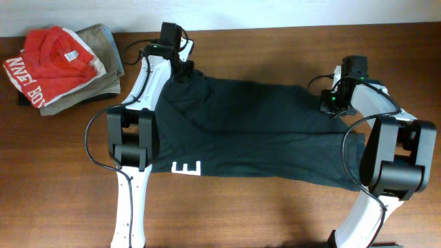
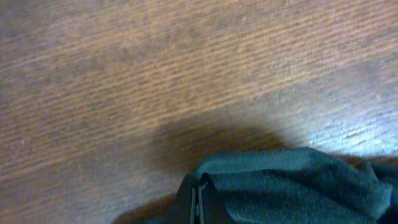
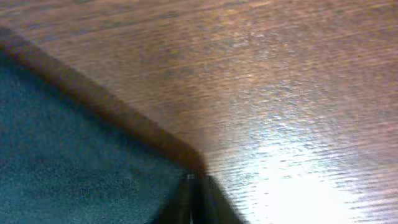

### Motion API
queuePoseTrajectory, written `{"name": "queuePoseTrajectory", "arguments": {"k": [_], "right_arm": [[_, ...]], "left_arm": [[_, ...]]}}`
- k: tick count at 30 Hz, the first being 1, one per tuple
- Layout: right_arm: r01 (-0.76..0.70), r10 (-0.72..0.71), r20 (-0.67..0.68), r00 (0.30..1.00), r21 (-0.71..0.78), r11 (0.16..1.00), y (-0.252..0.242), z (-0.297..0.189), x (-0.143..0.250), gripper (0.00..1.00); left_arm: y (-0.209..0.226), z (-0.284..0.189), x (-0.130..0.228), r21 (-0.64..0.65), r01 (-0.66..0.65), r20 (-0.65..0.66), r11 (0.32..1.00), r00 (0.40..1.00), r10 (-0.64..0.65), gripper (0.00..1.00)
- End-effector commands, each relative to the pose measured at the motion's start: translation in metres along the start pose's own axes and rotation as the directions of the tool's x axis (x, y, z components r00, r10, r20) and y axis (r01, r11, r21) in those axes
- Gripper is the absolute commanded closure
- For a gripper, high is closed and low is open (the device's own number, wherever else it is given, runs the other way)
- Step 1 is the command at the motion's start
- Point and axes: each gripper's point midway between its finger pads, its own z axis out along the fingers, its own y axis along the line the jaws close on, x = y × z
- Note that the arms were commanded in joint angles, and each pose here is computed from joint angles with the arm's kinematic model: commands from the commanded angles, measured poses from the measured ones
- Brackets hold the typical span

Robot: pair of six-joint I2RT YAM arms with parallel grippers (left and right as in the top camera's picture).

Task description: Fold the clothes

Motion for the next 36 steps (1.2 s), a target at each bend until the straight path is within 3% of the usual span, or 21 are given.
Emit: {"name": "queuePoseTrajectory", "arguments": {"k": [1,12,16,19,27,30,36], "right_arm": [[-0.022,0.022,0.003,1.0,0.045,0.999,-0.006,-0.003,-0.005,0.96],[-0.173,0.175,-0.005,0.985,0.104,0.979,-0.016,-0.05,-0.015,0.96],[-0.2,0.201,-0.004,0.98,0.104,0.974,-0.016,-0.075,-0.01,0.96],[-0.206,0.21,-0.029,0.977,0.11,0.972,-0.016,-0.096,0.001,0.96],[-0.223,0.243,-0.145,0.959,0.142,0.964,-0.017,-0.135,0.043,0.96],[-0.209,0.243,-0.237,0.941,0.162,0.964,-0.017,-0.14,0.066,0.96],[-0.197,0.242,-0.33,0.912,0.165,0.966,-0.014,-0.144,0.089,0.96]], "left_arm": [[0.004,-0.004,0.012,-0.003,-0.004,-0.053,1.0,0.999,0.004,1.0],[0.008,-0.123,-0.003,-0.015,0.056,-0.016,0.998,0.998,-0.056,1.0],[0.003,-0.156,0.021,-0.008,0.061,-0.103,0.998,0.993,-0.061,1.0],[0.001,-0.162,0.055,-0.003,0.071,-0.24,0.997,0.968,-0.069,1.0],[0.034,-0.179,0.105,-0.13,0.157,-0.413,0.979,0.889,-0.198,1.0],[0.048,-0.175,0.12,-0.137,0.207,-0.447,0.969,0.86,-0.247,1.0],[0.035,-0.144,0.169,-0.091,0.249,-0.585,0.964,0.77,-0.254,1.0]]}}
